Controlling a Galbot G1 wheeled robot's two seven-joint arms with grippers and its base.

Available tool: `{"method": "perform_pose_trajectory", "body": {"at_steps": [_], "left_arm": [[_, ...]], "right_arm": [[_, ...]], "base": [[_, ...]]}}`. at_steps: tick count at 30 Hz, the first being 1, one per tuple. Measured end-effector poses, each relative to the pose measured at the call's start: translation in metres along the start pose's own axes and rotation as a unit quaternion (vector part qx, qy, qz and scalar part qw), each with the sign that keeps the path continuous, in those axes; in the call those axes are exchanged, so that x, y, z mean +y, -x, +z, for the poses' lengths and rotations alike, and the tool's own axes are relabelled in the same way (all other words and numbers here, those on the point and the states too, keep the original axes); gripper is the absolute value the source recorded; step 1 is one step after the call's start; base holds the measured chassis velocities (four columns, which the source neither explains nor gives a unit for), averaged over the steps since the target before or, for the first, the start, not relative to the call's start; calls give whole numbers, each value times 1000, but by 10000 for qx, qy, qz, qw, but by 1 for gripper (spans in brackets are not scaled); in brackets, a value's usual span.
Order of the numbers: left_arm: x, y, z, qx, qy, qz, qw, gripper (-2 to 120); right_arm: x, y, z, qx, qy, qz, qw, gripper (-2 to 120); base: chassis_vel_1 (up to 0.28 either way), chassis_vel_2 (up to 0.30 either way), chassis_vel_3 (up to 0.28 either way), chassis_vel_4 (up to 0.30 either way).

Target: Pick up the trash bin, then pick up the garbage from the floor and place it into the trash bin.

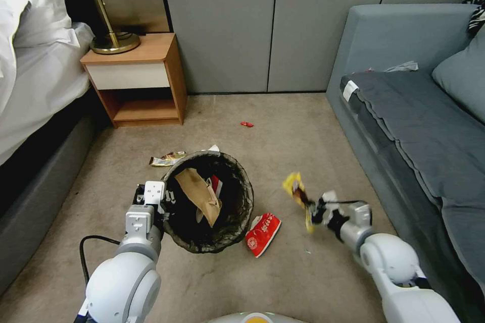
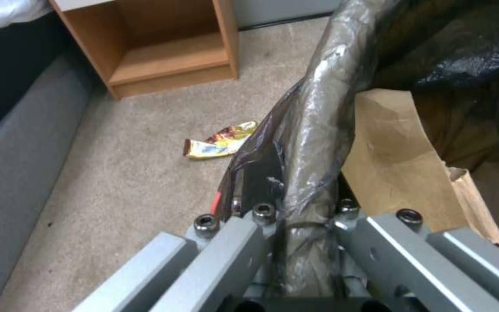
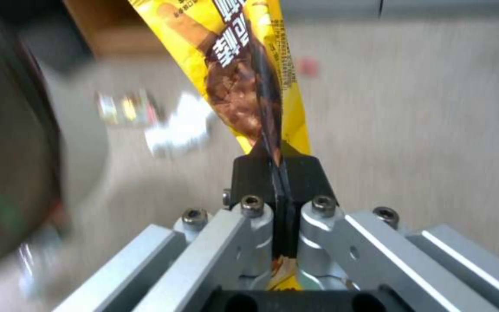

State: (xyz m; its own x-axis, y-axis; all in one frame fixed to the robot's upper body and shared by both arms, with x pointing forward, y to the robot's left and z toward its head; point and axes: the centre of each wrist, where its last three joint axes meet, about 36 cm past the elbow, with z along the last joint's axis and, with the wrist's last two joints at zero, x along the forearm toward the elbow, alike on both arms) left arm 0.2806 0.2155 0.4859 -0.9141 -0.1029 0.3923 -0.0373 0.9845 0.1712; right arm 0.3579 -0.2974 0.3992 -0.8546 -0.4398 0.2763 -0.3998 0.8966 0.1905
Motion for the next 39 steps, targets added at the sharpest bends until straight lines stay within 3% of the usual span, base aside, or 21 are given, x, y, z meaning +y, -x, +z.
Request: {"method": "perform_pose_trajectory", "body": {"at_steps": [1,5,8,12,15,22,29,31,35,39], "left_arm": [[0,0,0,4,-3,6,10000,0],[-1,-1,0,12,1,4,10000,0],[-2,-1,1,2,-18,3,10000,0],[-4,0,1,-4,-30,2,10000,0],[-5,0,1,-4,-30,-4,10000,0],[-3,0,1,-11,-7,-27,10000,0],[-3,3,1,-18,-19,-32,10000,0],[-3,4,1,-11,-22,-33,10000,0],[-3,4,2,-2,-20,-36,10000,0],[-3,6,3,11,-26,-48,10000,0]], "right_arm": [[5,-11,-18,-335,56,-33,9994,0],[15,-28,-42,-759,-27,-32,9971,0],[46,-56,-81,-1436,-185,-124,9894,0],[62,-63,-93,-1706,-336,-227,9845,0],[77,-67,-102,-2034,-934,-420,9737,0],[89,-66,-105,-2315,-1622,-876,9552,0],[96,-60,-103,-2249,-1634,-1992,9397,0],[97,-55,-96,-2029,-1553,-2466,9348,0],[96,-50,-88,-1732,-1633,-2853,9284,0],[93,-40,-71,-1344,-1809,-3509,9089,0]], "base": [[0,0,0,0],[0,0,0,0],[0,0,0,0],[0,0,0,0],[0,0,0,0],[0,0,0,0],[0,0,0,0],[0,0,0,0],[0,0,0,0],[0,0,0,0]]}}
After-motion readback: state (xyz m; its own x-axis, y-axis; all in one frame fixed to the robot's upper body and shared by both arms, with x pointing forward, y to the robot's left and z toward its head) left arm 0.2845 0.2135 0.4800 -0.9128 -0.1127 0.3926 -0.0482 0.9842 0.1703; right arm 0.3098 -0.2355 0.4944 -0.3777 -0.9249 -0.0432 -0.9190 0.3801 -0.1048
